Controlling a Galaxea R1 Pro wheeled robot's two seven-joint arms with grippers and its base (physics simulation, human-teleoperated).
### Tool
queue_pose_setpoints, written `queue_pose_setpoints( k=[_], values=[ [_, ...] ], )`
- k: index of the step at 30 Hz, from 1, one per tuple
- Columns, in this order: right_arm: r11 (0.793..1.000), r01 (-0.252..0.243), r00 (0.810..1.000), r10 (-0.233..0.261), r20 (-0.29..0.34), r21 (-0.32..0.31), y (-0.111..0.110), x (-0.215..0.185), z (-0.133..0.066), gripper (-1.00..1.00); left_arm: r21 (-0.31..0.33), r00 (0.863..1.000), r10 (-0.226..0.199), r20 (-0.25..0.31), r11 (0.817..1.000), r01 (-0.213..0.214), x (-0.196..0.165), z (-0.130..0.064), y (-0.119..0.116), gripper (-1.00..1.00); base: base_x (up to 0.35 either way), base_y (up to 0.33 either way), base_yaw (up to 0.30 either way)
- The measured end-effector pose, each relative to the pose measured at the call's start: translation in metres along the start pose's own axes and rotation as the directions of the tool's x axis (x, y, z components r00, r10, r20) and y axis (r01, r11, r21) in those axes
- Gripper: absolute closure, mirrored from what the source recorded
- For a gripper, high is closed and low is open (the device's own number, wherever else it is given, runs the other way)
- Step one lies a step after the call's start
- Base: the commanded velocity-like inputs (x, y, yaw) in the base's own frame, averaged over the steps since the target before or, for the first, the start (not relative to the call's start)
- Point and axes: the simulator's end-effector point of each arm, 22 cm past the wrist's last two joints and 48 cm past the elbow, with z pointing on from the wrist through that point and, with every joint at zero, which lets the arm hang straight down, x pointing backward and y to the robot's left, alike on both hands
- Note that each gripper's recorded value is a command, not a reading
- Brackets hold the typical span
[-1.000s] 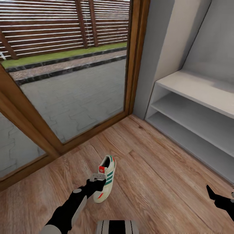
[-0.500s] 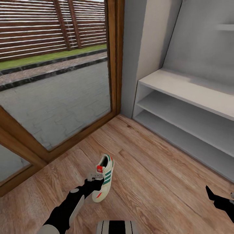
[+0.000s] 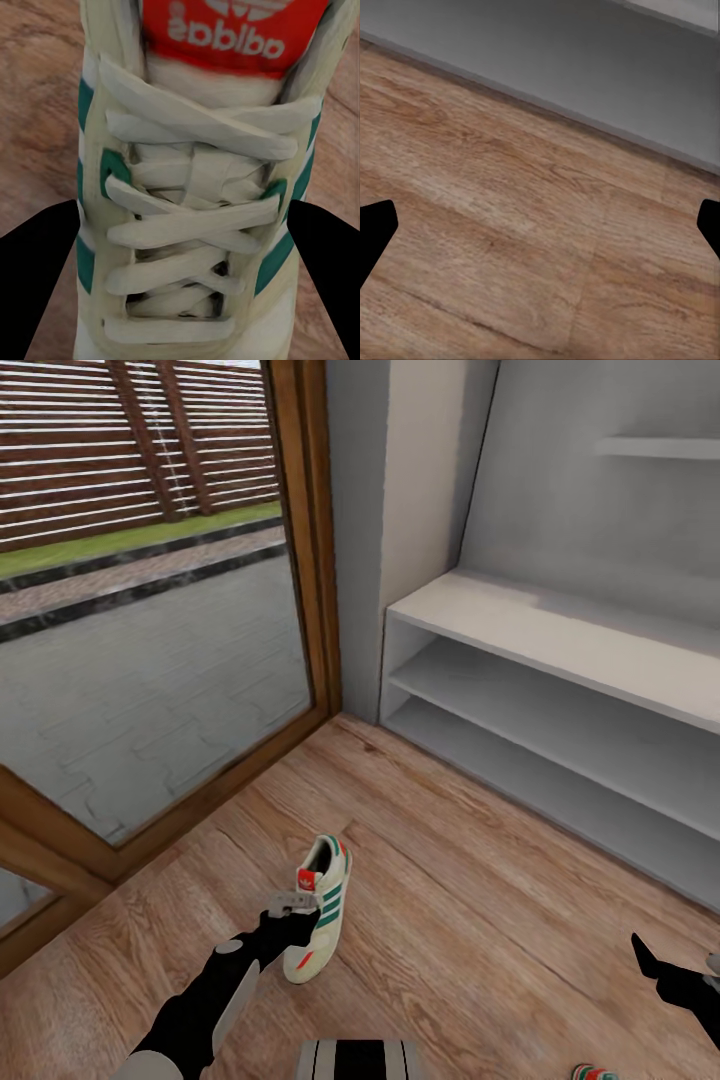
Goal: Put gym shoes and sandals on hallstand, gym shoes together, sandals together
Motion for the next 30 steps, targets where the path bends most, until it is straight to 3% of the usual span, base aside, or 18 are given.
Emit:
queue_pose_setpoints(
  k=[30],
  values=[
    [1.0, 0.002, 1.0, -0.002, -0.012, -0.017, 0.007, 0.007, 0.002, -1.0, -0.02, 1.0, -0.028, 0.006, 0.999, 0.028, -0.002, -0.001, 0.01, 1.0, 0.001, 0.056, -0.009]
  ],
)
